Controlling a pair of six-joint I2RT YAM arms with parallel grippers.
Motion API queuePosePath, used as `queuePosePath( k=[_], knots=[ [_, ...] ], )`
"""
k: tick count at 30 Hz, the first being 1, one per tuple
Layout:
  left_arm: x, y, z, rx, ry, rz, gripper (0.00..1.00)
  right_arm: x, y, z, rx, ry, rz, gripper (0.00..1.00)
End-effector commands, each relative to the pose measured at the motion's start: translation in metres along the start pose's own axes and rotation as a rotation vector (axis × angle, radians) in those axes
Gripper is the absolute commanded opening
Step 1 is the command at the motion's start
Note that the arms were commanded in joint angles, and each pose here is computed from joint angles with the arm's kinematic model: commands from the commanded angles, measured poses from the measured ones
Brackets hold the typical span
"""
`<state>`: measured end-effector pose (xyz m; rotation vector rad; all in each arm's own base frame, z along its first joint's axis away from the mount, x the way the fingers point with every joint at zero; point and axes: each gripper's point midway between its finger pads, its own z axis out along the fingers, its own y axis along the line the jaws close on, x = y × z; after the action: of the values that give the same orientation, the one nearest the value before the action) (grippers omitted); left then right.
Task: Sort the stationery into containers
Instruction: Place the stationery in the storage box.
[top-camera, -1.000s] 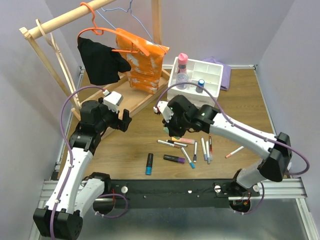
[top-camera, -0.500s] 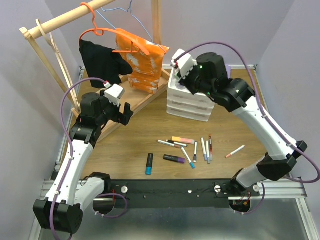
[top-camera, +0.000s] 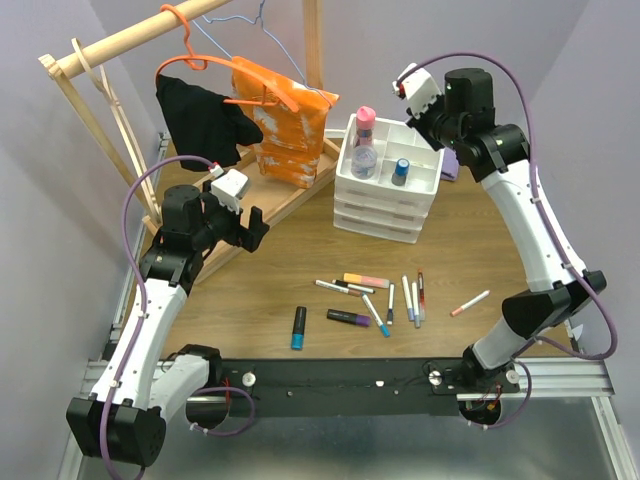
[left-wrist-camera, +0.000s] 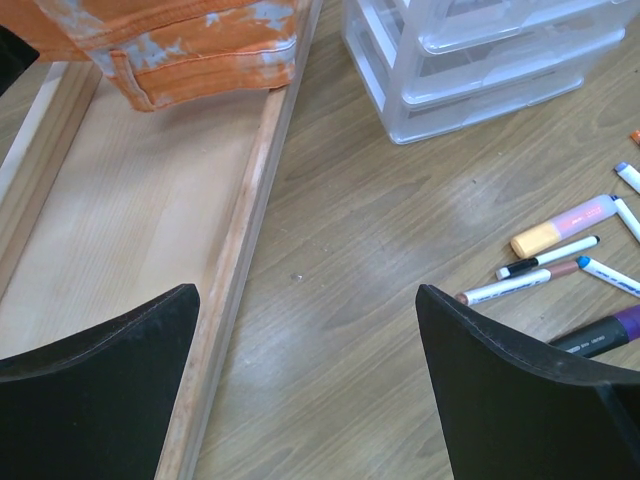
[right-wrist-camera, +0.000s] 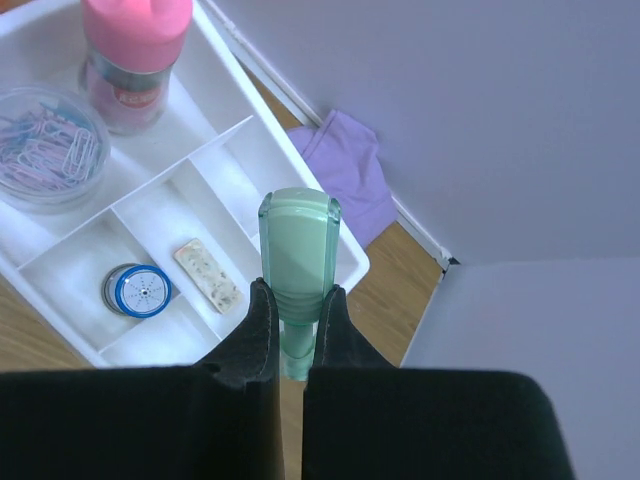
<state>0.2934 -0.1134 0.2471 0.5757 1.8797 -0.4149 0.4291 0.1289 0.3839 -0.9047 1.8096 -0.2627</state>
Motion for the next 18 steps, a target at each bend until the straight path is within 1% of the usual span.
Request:
queuePosePath(
  k=[1,9,12,18],
  knots=[
    [-0.015,-0.006,-0.002,0.029,-0.041,0.015,0.98,0.009,0.009,0.017,-0.088,0.002,-0.064,0.00],
    [-0.008,-0.009,0.000,0.049,-0.021,0.010,0.98,0.043,0.032,0.042,-0.178,0.099,-0.108,0.00],
    [-0.002,-0.006,0.001,0.040,-0.003,0.015,0.98,0.050,0.045,0.049,-0.232,0.107,-0.111,0.00],
    [0.006,-0.008,0.004,0.047,0.013,0.008,0.99,0.069,0.060,0.058,-0.271,0.152,-0.115,0.01]
  ],
)
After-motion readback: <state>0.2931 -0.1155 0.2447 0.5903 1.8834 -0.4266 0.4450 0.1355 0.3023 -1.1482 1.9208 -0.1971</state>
